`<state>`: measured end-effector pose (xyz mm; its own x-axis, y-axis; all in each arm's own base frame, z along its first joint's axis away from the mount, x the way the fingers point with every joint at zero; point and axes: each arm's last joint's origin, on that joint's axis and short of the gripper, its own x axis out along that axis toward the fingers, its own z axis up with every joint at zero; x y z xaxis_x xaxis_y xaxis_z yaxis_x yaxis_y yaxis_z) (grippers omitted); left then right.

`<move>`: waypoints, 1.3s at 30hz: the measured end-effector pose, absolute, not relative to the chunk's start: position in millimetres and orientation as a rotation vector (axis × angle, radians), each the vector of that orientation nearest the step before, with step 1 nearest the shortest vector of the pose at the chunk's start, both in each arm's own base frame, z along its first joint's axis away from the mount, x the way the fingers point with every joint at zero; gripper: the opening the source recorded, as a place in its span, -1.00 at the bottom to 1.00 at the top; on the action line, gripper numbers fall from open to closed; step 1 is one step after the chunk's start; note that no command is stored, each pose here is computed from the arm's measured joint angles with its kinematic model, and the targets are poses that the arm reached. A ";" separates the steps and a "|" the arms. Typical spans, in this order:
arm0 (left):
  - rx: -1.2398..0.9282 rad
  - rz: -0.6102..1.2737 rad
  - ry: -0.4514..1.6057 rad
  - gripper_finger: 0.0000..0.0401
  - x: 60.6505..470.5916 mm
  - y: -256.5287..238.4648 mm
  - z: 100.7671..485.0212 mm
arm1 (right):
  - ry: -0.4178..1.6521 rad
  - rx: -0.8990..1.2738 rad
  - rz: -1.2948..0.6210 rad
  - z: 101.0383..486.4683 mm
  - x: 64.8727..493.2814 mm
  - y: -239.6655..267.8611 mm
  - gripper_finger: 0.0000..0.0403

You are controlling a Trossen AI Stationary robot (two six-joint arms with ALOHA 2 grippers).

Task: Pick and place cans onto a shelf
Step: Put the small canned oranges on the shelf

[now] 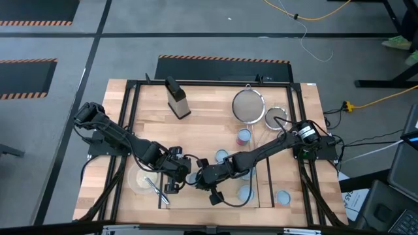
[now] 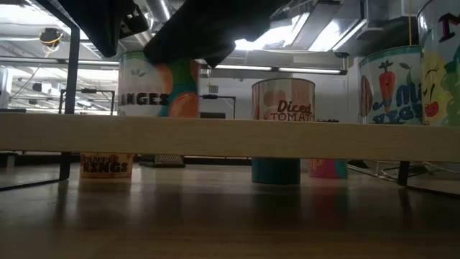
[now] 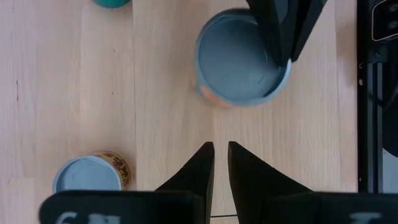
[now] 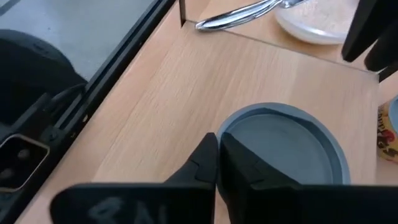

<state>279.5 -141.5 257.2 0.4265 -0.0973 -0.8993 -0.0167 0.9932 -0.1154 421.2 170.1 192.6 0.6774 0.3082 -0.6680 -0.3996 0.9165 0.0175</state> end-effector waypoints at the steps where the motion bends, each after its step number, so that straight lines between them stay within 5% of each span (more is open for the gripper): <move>1: -0.113 -0.051 1.129 -0.81 279.6 -141.6 257.2 | 0.728 -0.133 0.404 194.5 419.9 169.9 -0.95; 15: -0.105 -0.059 1.127 -0.81 278.1 -144.6 257.2 | 0.763 -0.118 0.679 260.0 367.3 190.4 -0.96; 39: -0.109 -0.049 1.102 -0.81 276.2 -151.3 258.2 | 0.770 -0.201 0.761 217.5 333.8 206.3 -0.95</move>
